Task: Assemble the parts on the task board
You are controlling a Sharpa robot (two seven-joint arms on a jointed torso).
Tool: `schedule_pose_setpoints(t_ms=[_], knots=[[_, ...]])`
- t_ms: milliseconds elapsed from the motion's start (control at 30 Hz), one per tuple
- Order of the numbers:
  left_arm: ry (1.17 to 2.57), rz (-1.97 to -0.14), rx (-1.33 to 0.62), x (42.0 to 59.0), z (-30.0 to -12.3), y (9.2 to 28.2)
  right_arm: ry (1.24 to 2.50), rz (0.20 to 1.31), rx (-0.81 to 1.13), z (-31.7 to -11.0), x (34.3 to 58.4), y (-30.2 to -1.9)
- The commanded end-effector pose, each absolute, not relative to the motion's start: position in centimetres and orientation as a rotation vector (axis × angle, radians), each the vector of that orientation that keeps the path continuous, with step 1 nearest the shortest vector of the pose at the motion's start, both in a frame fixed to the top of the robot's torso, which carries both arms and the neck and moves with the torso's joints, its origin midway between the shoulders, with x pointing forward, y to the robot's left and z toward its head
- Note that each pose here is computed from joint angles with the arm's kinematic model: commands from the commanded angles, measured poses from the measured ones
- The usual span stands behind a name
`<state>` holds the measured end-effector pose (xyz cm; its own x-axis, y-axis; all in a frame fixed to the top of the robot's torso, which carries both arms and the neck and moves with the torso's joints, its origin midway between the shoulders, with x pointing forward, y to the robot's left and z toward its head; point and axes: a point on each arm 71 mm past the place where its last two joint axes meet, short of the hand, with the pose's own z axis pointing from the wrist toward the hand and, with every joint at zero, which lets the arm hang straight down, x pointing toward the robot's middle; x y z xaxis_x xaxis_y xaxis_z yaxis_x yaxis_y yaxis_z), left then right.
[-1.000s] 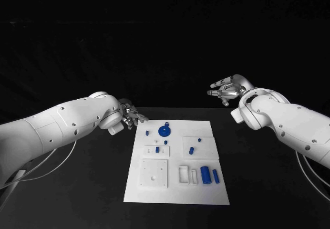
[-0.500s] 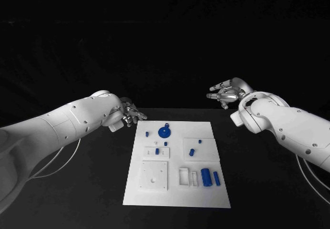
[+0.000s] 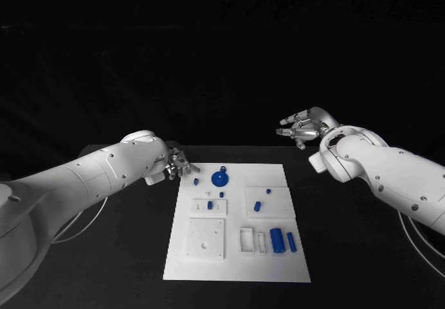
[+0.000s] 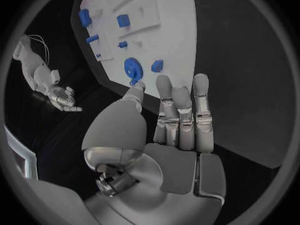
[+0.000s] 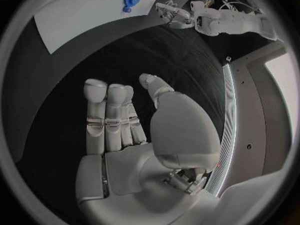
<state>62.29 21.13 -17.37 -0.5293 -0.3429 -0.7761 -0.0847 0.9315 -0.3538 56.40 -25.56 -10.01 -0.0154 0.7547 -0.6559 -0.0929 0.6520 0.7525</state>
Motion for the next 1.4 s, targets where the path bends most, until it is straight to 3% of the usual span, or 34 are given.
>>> schedule_pose_setpoints(t_ms=[33,1400], knots=[[2.148,-0.344,-0.215,62.2,-17.8,20.6,1.443,0.748,0.578,-9.9,56.3,-25.4],[2.191,-0.331,-0.196,61.9,-18.8,20.2,1.441,0.752,0.578,-9.8,56.3,-25.2]])
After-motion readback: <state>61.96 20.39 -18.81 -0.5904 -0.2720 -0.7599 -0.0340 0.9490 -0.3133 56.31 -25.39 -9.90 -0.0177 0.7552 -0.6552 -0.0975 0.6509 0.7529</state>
